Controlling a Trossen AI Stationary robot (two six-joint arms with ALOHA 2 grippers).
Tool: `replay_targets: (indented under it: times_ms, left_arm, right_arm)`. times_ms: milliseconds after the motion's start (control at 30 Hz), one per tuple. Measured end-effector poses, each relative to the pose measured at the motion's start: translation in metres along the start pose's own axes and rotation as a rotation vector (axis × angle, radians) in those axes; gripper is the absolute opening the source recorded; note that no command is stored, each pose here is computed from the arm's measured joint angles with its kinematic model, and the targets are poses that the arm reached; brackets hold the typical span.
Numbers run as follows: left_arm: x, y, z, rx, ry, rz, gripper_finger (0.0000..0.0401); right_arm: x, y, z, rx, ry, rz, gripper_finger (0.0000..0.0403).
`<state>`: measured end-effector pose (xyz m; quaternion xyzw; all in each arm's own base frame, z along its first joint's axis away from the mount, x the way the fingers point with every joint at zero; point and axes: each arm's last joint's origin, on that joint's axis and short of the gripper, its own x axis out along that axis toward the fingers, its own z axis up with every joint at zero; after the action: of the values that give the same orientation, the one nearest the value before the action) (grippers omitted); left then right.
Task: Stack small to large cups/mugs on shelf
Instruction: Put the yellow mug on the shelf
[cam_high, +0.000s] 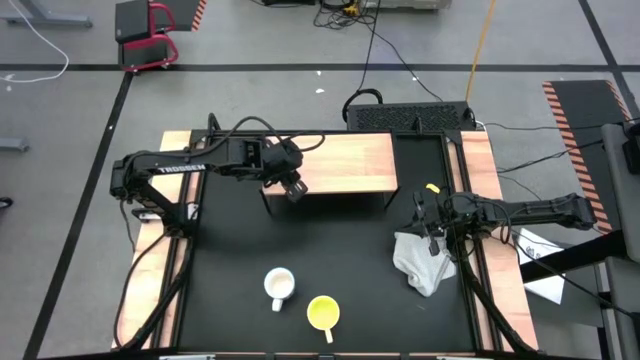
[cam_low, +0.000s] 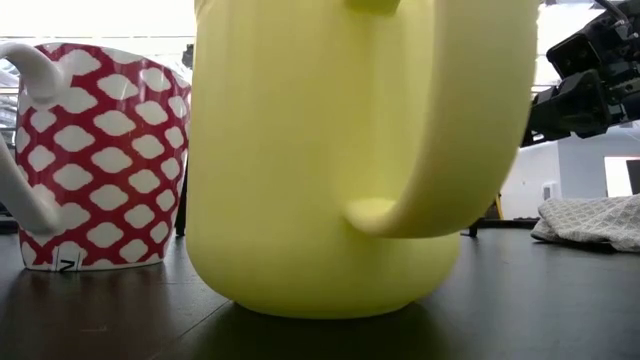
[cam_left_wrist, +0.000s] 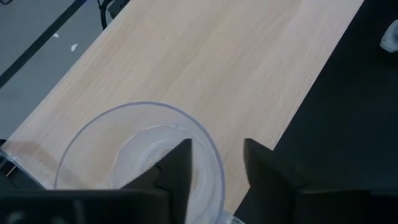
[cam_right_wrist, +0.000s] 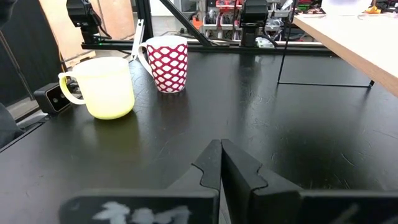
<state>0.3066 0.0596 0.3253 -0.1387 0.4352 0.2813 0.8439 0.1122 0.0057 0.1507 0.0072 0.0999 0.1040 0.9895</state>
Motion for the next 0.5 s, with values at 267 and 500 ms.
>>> replay_targets:
  times_ms: [267,500]
  left_arm:
    - [-0.0007,-0.0003,0.0007,-0.001,-0.005,-0.009,0.0228]
    - [-0.0014,-0.0002,0.0011,0.001,-0.007,-0.009,0.0235]
  right_arm:
    - [0.0000,0.0000,0.0000,0.000,0.000,0.000,0.0000]
    - [0.0000,0.0000,0.0000,0.000,0.000,0.000,0.0000]
